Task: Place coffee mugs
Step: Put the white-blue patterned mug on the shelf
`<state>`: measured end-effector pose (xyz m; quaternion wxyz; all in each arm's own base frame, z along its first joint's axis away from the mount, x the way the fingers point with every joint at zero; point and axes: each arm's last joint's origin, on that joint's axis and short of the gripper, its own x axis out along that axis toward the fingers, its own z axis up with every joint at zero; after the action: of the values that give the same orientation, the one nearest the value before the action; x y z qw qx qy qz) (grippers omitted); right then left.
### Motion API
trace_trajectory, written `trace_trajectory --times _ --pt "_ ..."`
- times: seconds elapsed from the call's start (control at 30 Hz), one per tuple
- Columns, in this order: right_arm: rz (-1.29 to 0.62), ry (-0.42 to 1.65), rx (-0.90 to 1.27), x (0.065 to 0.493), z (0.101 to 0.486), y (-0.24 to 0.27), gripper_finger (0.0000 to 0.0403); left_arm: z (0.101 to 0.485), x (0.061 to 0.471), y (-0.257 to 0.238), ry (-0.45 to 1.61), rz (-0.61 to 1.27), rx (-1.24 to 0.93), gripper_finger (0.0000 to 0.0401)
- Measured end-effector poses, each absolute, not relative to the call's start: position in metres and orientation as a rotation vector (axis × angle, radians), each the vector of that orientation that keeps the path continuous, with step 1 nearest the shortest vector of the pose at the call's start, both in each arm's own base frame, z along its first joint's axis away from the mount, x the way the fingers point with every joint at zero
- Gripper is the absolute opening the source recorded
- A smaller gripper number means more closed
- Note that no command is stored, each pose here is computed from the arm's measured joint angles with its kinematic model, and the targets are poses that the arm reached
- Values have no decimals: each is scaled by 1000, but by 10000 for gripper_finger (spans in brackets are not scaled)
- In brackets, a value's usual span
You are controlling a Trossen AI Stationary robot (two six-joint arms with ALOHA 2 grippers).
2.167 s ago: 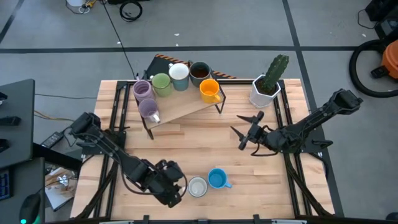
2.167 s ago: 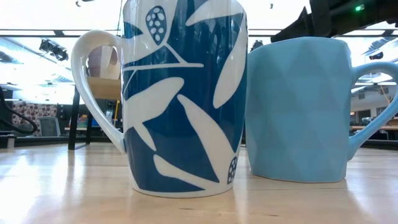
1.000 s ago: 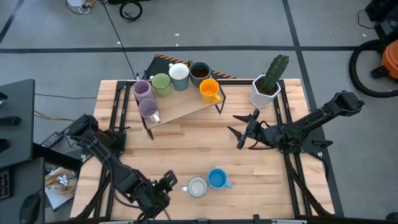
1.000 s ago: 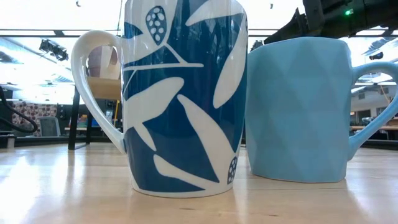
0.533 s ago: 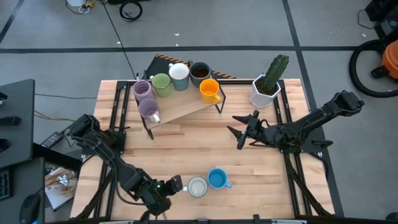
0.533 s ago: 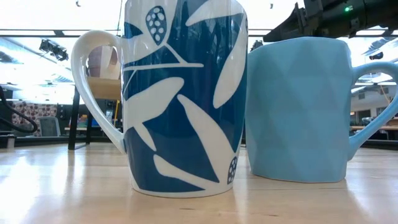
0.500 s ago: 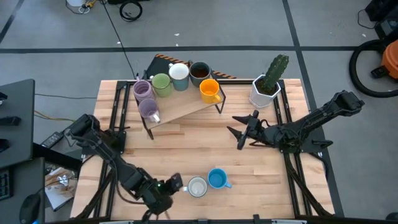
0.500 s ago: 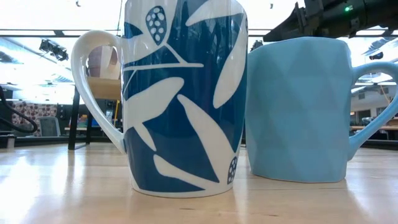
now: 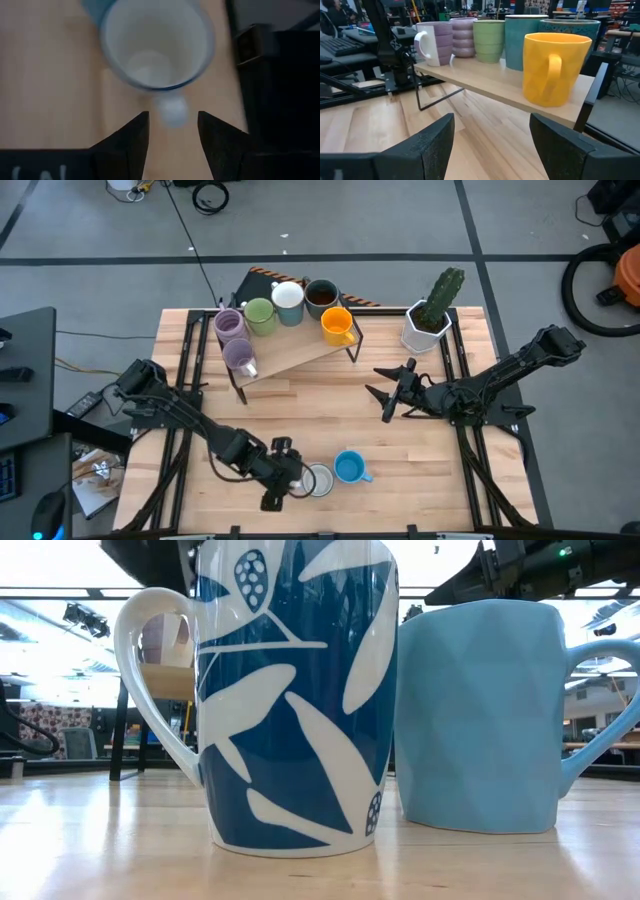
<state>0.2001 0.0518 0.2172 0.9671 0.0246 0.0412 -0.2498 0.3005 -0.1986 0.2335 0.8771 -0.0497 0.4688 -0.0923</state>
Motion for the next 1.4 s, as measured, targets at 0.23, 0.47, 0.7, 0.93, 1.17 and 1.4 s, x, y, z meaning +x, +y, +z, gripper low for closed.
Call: trace_trajectory --times 0.23,0.47,0.7,0.93,1.17,1.4 --pt "-504 89 27 200 217 52 257 229 302 -208 953 -190 -133 183" --pt "-499 90 28 200 217 52 244 209 309 -213 972 -127 -108 183" --pt "-489 90 30 200 217 52 238 208 312 -215 937 -116 -144 167" --pt "-487 91 29 200 217 52 238 209 313 -214 918 -71 -156 115" --pt "-479 92 27 200 217 52 234 208 313 -213 917 -41 -169 76" --pt "-476 96 13 200 217 53 233 208 310 -209 951 11 -171 77"
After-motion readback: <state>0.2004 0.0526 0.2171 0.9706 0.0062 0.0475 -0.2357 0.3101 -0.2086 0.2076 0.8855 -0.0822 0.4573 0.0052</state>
